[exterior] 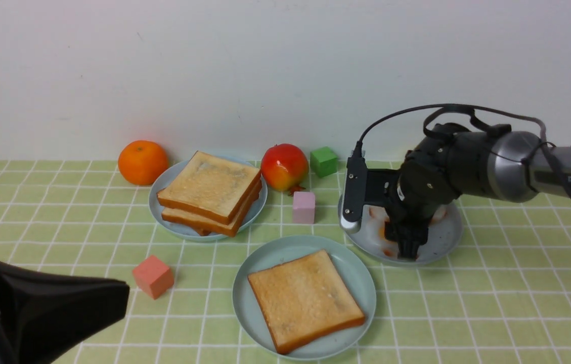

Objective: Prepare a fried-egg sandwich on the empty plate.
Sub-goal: Use the right arm to grab a fried egg

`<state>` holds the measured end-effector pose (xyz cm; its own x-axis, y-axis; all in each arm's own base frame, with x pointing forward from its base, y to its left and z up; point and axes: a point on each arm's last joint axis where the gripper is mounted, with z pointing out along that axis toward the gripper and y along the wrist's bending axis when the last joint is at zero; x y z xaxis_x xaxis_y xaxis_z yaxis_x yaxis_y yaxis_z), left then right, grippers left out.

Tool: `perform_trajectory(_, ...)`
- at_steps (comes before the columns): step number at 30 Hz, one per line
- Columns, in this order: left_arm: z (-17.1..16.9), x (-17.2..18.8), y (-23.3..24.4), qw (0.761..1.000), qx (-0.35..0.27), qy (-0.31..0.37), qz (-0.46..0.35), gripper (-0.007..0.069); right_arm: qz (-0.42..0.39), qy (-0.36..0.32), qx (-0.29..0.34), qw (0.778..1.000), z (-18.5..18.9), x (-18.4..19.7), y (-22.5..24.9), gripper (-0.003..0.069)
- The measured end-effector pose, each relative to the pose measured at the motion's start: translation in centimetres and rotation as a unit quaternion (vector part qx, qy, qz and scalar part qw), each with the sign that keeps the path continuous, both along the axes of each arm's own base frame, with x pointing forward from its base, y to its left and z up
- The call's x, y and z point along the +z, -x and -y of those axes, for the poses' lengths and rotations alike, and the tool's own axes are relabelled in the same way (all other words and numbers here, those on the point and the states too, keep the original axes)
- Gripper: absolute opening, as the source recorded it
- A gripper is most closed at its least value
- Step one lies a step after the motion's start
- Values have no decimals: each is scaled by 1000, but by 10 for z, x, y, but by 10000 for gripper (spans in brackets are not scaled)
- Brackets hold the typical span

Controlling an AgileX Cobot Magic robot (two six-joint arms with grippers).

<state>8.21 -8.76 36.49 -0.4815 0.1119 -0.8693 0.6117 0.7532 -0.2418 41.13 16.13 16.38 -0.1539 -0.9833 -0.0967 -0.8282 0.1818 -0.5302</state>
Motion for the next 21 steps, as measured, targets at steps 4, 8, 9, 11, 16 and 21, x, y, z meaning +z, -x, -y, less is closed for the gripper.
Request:
perform_trajectory(4, 1, 1, 0, 1000, 0, 6, 6, -13, 9, 2, 12, 1000, -1, -2, -3, 464)
perform_trajectory(8, 1, 1, 0, 1000, 0, 6, 6, -13, 18, 3, 22, 1000, -3, -3, -4, 453)
perform_trajectory(9, 1, 1, 0, 1000, 0, 6, 6, -13, 21, 4, 25, 999, -2, -4, -5, 440)
perform_trajectory(11, 1, 1, 0, 1000, -1, 6, 6, -13, 21, 4, 25, 999, -2, -4, -6, 419)
perform_trajectory(16, 1, 1, 0, 1000, -2, 9, 3, -13, 21, 5, 26, 999, -2, -6, -6, 322)
perform_trajectory(21, 1, 1, 0, 1000, -2, 9, 2, -13, 19, 7, 26, 999, -2, -8, -6, 153)
